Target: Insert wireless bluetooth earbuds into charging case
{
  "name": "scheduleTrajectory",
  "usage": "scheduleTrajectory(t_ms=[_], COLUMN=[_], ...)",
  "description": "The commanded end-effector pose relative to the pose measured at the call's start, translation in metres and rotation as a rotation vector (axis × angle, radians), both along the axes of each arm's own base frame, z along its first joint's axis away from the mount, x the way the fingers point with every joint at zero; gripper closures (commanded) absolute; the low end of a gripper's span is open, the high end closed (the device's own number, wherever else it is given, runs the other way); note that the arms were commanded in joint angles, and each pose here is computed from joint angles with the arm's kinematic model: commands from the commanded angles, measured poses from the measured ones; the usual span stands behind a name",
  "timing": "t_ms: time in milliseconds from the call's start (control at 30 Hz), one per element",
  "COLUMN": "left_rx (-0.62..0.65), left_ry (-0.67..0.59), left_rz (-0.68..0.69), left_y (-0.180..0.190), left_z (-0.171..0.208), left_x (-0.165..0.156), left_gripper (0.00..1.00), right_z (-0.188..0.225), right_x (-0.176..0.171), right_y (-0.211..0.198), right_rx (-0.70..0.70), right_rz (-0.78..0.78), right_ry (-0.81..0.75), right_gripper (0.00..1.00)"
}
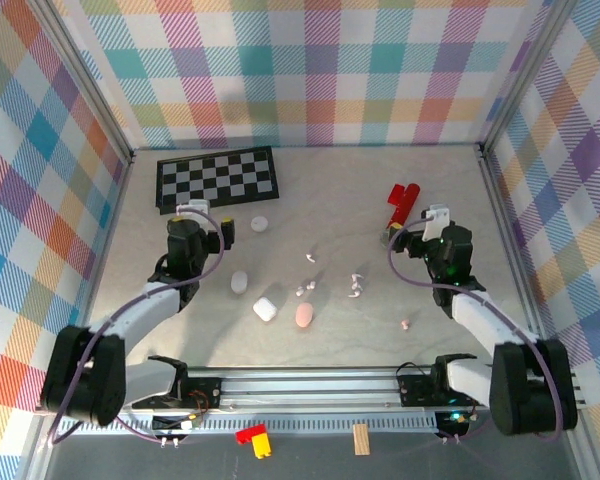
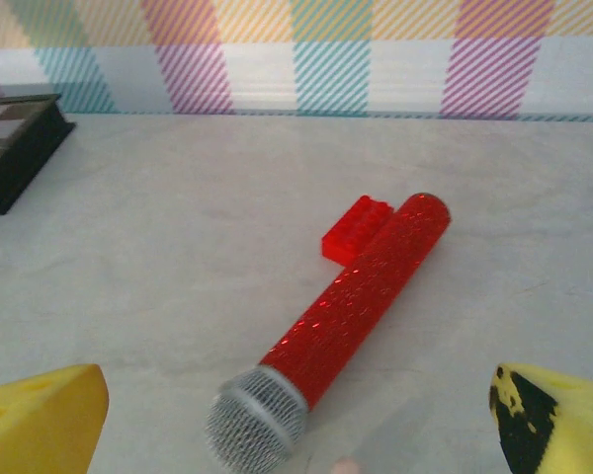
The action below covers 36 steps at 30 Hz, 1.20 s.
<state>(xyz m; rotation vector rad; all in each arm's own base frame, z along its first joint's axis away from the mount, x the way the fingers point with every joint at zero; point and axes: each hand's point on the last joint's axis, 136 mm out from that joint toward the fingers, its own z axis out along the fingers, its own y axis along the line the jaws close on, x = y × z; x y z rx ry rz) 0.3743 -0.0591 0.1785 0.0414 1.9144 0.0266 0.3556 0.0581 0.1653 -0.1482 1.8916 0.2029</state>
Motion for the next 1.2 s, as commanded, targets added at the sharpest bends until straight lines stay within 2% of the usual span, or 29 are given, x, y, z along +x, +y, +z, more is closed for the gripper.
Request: scheduleTrajectory(t_ms=[0,167,367,500,733,800,1167], left_rx=[0.015,-0.015,-0.067,-0.062,-0.055,-0.044,-0.082], left_ry=[0.122,0.220,0.455,0.577,0.765,0.796,0.869], left_rz=[-0.047,-0.118,-0.039,-0.036,-0.065,-0.059,-0.055], left_y=[-0.017,-0.047,-0.037,-0.036,-0.052,-0.053,-0.062], left_z=[-0.007,-0.003,-0.024,-0.046,-0.085,-0.094,-0.117], left_x=[-0.027,-0.062,-0.107,-0.122,-0.123,-0.121,-0.100], left_gripper=[0.00,0.00,0.00,0.00,0.01,0.05,0.18], right_z=[0.000,-0.004,-0.015,-0.022,-0.036,-0.039,-0.040], right_x=[-0.020,-0.057,-0.097,-0.112,-0.126,-0.129,-0.128], right_y=[0.012,0.040,0.089,0.119,0.160,0.167,0.185], right_rx=[0.059,0.201,0.286,0.282,0.244,0.230,0.181], right_rz=[0.008,0.061,0.181,0.266,0.366,0.375,0.402], right_ry=[0.100,0.216,0.330,0.386,0.433,0.440,0.448], right_gripper=[0.01,0.01,0.01,0.01,0.01,0.01,0.01])
